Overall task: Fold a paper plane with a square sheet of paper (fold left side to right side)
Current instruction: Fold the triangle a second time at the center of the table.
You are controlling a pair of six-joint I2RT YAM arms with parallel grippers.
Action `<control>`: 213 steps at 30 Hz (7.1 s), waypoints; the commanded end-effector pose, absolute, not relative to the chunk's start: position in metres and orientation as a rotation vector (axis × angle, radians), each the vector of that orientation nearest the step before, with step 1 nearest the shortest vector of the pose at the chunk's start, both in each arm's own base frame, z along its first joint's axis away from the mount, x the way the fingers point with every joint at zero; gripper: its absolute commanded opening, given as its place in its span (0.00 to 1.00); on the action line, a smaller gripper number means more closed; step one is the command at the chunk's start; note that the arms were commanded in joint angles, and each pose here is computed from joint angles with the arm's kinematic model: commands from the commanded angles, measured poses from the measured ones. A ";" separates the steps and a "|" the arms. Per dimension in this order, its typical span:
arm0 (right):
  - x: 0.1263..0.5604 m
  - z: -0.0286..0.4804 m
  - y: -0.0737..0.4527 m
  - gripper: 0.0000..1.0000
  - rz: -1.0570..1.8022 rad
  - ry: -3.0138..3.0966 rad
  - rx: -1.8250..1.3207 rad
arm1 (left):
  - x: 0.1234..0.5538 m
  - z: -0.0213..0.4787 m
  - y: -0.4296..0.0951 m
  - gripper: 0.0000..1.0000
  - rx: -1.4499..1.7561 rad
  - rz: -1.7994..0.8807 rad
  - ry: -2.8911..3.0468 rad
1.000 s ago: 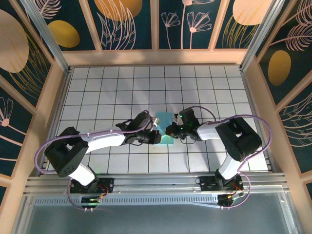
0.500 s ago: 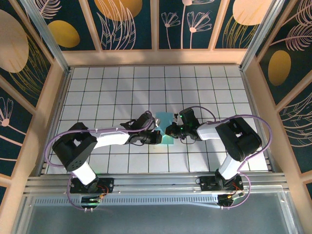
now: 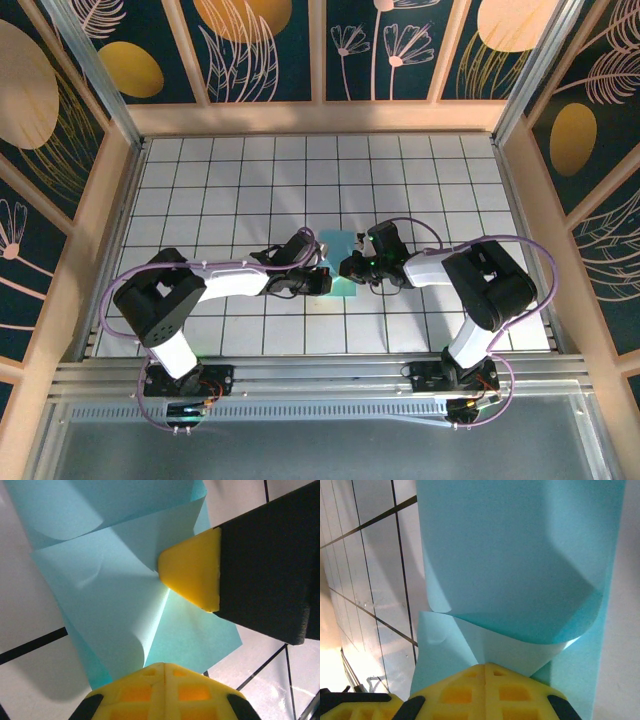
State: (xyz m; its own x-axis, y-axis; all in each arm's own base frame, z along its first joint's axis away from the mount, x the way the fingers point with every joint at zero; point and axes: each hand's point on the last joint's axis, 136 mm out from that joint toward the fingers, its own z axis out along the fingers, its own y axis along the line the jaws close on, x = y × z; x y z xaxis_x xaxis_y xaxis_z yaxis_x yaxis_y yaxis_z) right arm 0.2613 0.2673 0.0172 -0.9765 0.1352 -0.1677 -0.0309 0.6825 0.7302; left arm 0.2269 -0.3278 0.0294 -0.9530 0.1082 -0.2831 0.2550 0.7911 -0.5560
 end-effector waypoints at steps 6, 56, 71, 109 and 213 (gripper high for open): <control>0.249 -0.009 0.255 0.00 1.041 2.793 0.091 | 0.231 0.015 -0.323 0.00 0.251 -0.847 2.778; 0.287 0.064 0.269 0.00 1.072 2.583 -0.044 | 0.216 -0.013 -0.305 0.00 0.198 -0.795 2.842; 0.250 0.041 0.285 0.00 1.145 2.604 -0.077 | 0.214 -0.014 -0.307 0.00 0.202 -0.811 2.858; 0.265 0.000 0.255 0.00 0.894 2.719 -0.059 | 0.210 -0.021 -0.303 0.00 0.154 -0.777 2.909; 0.260 -0.022 0.233 0.00 0.917 2.841 0.086 | 0.274 0.024 -0.369 0.00 0.235 -1.015 2.714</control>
State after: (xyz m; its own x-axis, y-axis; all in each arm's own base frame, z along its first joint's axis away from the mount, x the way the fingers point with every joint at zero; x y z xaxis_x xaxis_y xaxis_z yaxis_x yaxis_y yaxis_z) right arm 0.2825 0.2517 0.0158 -0.9685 0.1105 -0.2232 -0.0742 0.7274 0.6822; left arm 0.2602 -0.3623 0.0207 -0.9697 0.0776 -0.2314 0.2099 0.7495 -0.6279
